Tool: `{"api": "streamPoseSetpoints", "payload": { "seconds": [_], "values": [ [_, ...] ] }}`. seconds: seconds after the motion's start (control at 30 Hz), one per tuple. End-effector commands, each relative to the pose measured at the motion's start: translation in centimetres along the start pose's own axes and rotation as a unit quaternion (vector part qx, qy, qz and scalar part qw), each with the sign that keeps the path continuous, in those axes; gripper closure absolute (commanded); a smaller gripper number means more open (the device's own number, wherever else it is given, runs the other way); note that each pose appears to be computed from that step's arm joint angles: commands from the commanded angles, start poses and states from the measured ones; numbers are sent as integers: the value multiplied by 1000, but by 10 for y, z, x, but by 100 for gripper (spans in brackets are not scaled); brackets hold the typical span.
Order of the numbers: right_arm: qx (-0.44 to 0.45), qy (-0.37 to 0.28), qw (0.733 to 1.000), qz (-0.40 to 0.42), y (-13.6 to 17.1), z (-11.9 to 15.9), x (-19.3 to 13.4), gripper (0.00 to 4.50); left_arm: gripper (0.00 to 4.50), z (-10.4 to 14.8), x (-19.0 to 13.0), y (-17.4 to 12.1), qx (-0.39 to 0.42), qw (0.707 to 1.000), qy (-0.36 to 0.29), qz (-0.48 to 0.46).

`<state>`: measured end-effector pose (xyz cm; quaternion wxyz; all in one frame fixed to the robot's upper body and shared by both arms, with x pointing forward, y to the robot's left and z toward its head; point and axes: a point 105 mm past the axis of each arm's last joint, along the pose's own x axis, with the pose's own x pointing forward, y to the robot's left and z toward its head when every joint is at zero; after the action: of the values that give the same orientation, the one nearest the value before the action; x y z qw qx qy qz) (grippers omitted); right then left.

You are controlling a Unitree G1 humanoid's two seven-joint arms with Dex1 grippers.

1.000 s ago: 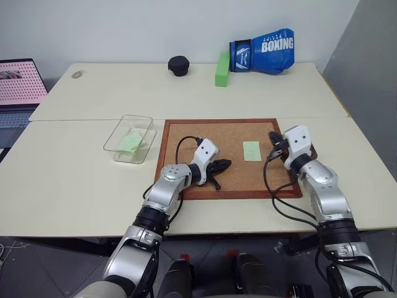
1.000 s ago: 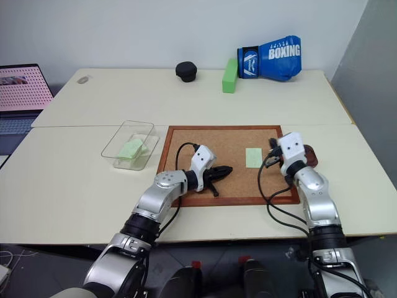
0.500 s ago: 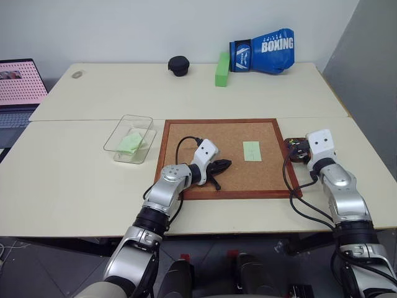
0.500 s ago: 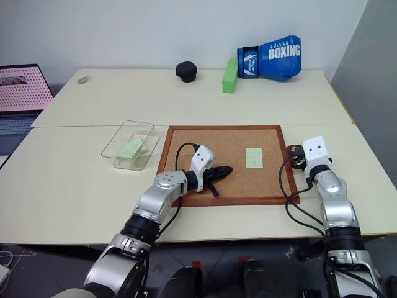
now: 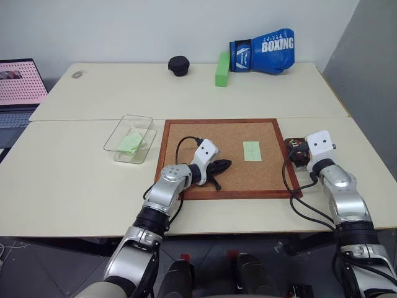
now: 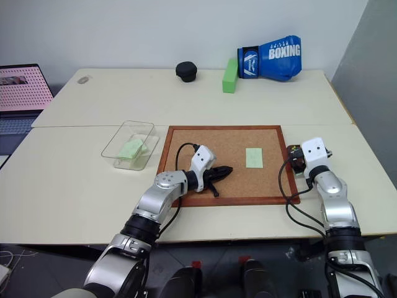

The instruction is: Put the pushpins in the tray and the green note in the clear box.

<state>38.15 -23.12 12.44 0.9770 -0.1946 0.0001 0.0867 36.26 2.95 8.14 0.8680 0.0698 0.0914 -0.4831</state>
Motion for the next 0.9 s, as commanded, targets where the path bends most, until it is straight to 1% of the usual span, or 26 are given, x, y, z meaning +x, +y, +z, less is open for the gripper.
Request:
{"api": "streamPoseSetpoints", "payload": {
  "seconds": [0.03, 0.2, 0.27, 0.3, 0.33, 0.37, 0.43, 0.5, 0.53, 0.57, 0.63, 0.67, 0.7, 0.87, 0.9],
  "values": [
    [50, -61, 994, 80, 18, 31, -4, 24, 450, 6, 0, -1, 10, 1000, -2, -10],
    [85, -55, 984, 144, 40, 33, -4, 24, 450, 33, -1, 6, 0, 999, -35, -15],
    [88, -48, 980, 174, 51, 31, -1, 22, 411, 48, -2, 7, -7, 998, -52, -22],
    [91, -45, 978, 183, 54, 31, 0, 22, 401, 52, -3, 7, -11, 998, -57, -29],
    [90, -44, 977, 191, 56, 31, 2, 22, 374, 56, -3, 7, -9, 998, -61, -33],
    [90, -43, 976, 194, 57, 31, 4, 22, 362, 58, -3, 8, -8, 997, -62, -35],
    [90, -43, 975, 197, 57, 32, 8, 22, 314, 58, -3, 8, -1, 998, -59, -38],
    [95, -44, 975, 198, 56, 34, 12, 22, 280, 58, -3, 8, 4, 998, -56, -40],
    [95, -44, 975, 198, 56, 34, 13, 22, 250, 58, -3, 8, 6, 998, -55, -42],
    [94, -44, 974, 199, 56, 35, 14, 22, 238, 59, -4, 8, 8, 997, -55, -44],
    [94, -45, 974, 201, 56, 35, 15, 22, 191, 60, -4, 10, 14, 997, -53, -45],
    [93, -46, 974, 203, 57, 35, 14, 22, 177, 61, -4, 12, 18, 997, -53, -45],
    [93, -47, 973, 207, 58, 36, 12, 22, 154, 62, -3, 14, 21, 998, -51, -43],
    [83, -50, 967, 234, 66, 39, -4, 22, 69, 63, 2, 25, 38, 998, -38, -40],
    [84, -49, 966, 239, 67, 38, -8, 22, 44, 62, 4, 28, 43, 998, -32, -37]
  ]
}}
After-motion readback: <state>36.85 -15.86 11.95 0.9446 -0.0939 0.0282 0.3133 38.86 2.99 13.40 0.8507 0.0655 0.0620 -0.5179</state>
